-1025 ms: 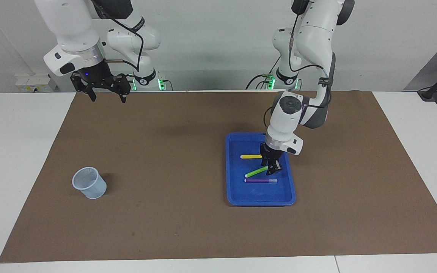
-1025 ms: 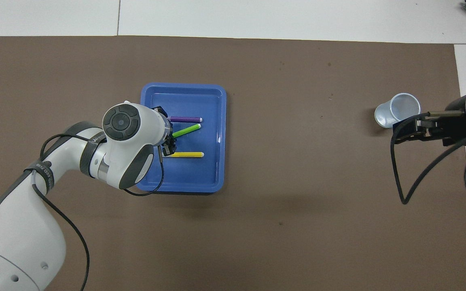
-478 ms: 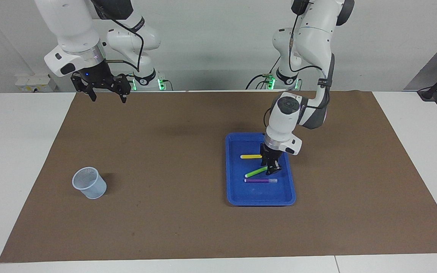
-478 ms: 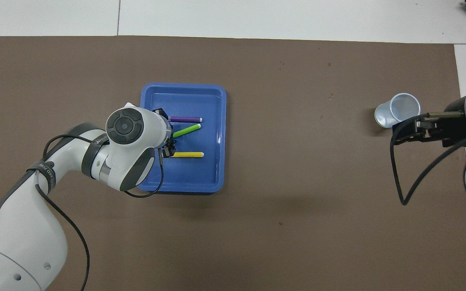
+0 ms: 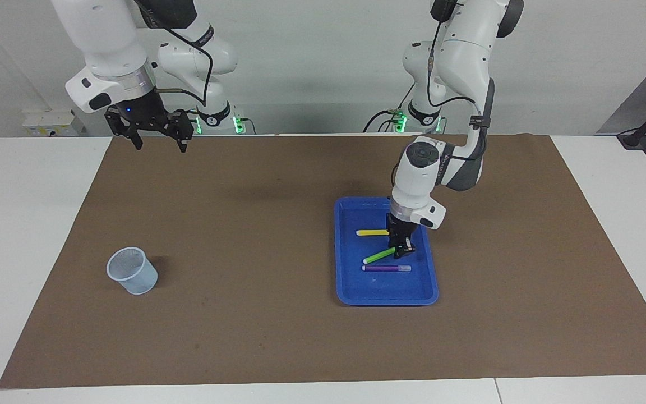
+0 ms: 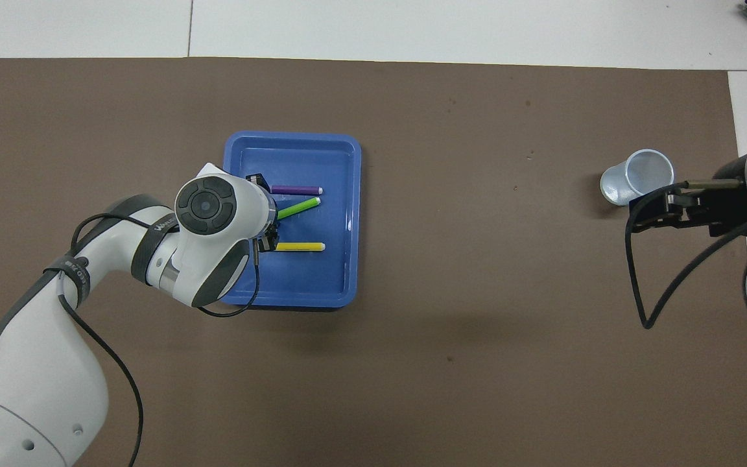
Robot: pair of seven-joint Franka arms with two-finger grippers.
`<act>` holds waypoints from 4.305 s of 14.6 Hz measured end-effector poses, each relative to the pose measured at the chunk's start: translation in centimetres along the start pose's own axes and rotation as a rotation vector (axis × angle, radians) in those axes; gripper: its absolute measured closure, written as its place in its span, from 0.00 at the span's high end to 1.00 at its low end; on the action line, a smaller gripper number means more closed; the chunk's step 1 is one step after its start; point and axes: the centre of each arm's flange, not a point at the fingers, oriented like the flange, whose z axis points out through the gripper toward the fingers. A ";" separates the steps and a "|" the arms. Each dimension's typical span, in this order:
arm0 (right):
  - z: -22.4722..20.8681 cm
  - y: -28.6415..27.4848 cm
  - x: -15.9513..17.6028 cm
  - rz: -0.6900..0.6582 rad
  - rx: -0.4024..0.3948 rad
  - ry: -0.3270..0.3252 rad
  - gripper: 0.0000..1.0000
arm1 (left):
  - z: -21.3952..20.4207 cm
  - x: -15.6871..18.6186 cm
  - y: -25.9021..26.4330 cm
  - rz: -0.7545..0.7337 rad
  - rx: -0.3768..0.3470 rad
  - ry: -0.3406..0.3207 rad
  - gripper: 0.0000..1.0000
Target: Right arm passes pens to left for tray arrangement
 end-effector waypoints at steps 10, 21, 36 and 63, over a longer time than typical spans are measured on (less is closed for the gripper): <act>0.0 0.0 0.0 0.007 0.000 0.000 1.00 | 0.1 -0.2 -0.2 0.141 0.006 0.005 0.36; 0.0 0.0 0.0 0.033 0.000 0.000 1.00 | 0.2 -0.1 -0.5 0.208 0.036 0.031 0.33; 0.0 0.0 -0.1 0.039 0.000 0.001 1.00 | 0.1 0.2 -0.4 0.237 0.053 0.048 0.68; 0.0 0.0 -0.1 0.039 0.000 0.000 1.00 | -19.0 7.2 7.1 0.387 0.082 0.123 1.00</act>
